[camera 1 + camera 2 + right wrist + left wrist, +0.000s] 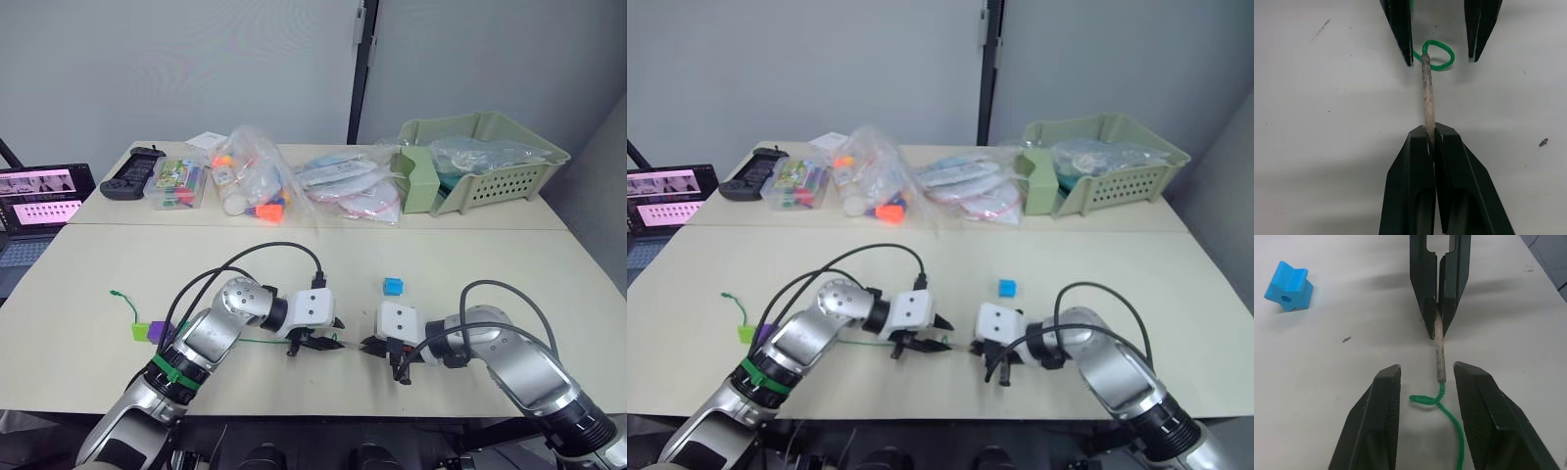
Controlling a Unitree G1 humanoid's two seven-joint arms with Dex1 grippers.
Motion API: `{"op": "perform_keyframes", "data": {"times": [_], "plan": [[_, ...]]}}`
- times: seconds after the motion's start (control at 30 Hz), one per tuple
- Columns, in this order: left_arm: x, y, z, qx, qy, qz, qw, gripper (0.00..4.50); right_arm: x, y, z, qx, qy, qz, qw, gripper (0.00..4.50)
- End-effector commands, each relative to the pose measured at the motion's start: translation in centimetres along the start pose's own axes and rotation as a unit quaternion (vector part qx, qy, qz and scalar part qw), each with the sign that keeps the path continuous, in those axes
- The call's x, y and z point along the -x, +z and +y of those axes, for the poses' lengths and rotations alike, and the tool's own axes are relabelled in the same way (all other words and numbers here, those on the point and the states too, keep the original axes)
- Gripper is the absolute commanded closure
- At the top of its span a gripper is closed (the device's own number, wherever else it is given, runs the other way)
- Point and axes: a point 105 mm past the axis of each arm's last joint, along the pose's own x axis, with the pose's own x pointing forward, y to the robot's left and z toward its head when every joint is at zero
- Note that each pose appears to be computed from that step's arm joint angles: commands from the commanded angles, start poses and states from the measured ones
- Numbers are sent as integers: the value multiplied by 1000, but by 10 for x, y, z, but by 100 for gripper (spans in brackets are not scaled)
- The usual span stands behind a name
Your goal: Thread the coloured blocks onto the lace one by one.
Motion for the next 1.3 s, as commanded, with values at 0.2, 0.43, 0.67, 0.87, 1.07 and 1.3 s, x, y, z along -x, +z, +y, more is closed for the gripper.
{"op": "perform_keyframes", "data": {"times": [0.2, 0.43, 0.67, 0.87, 1.07, 1.3], "plan": [[-3, 1, -3, -3, -8, -4, 1000, 293, 6, 8, -2, 14, -10, -8, 1000, 450], [-4, -2, -2, 2, -7, -4, 1000, 448, 6, 7, -1, 13, -11, -8, 1000, 450], [-4, -1, 1, 1, 0, -8, 1000, 448, 6, 6, -1, 11, -10, -7, 1000, 450], [-2, 1, 2, -1, -2, -7, 1000, 448, 4, 1, 0, -2, -22, -6, 1000, 450], [4, -2, 5, -6, -4, 22, 1000, 450, 33, -6, -16, -49, -84, -15, 995, 254], [7, -5, 4, -5, -1, 27, 1000, 450, 66, -10, -52, -164, -254, -78, 950, 78]]}}
